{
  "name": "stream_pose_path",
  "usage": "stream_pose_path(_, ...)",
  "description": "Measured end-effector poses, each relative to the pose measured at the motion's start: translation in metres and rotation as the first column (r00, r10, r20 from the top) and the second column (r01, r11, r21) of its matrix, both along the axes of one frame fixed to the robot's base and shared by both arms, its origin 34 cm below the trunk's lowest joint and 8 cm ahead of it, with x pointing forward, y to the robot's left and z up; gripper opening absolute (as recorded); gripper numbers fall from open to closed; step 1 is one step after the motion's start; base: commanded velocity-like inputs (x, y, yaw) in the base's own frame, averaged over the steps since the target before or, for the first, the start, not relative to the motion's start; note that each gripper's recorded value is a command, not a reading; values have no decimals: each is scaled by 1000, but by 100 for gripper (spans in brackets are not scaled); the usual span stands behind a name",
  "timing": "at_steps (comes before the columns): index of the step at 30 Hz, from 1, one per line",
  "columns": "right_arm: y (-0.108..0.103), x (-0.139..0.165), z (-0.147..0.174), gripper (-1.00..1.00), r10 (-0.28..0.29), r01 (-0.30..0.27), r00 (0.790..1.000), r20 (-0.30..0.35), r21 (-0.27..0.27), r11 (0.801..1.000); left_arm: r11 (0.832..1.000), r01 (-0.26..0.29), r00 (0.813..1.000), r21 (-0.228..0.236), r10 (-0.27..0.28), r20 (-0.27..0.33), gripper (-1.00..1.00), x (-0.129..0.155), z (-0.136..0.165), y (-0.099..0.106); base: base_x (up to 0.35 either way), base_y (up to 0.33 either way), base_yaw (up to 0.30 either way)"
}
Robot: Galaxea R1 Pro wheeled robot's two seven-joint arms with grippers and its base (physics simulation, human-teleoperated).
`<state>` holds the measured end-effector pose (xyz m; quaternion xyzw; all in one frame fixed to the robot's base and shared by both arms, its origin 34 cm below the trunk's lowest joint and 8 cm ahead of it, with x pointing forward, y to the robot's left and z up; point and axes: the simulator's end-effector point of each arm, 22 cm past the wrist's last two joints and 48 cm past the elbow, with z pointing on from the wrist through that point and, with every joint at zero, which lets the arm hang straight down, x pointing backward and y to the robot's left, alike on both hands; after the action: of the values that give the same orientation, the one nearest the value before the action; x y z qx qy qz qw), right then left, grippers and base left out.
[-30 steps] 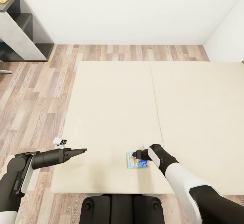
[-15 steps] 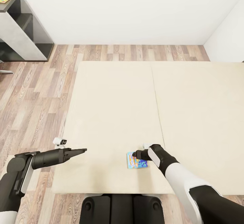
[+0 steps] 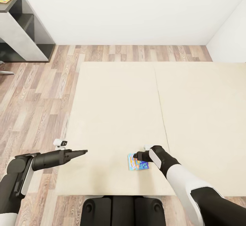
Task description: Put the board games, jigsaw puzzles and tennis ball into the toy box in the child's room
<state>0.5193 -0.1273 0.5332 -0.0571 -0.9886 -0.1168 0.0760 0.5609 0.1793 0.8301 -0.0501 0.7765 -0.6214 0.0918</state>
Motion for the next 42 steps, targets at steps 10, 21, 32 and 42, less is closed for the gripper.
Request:
stream_pose_path(10, 0, 0, 0, 100, 0, 0, 1000, -1, 0, 1000, 1000, 0, 1000, -1, 0, 0, 100, 0, 0, 0, 0, 43, 0)
stream_pose_path(21, 0, -1, 0, 100, 1, -1, 1000, -6, 1, 1000, 1000, 0, 1000, 0, 0, 0, 100, 0, 0, 0, 0, 84, 0)
stream_pose_path(32, 0, -2, 0, 100, 2, -2, 1000, -7, 1, 1000, 1000, 0, 1000, 0, 0, 0, 100, 0, 0, 0, 0, 16, 0)
stream_pose_path(42, 0, -2, 0, 100, 2, -2, 1000, -7, 1, 1000, 1000, 0, 1000, 0, 0, 0, 100, 0, 0, 0, 0, 99, 0)
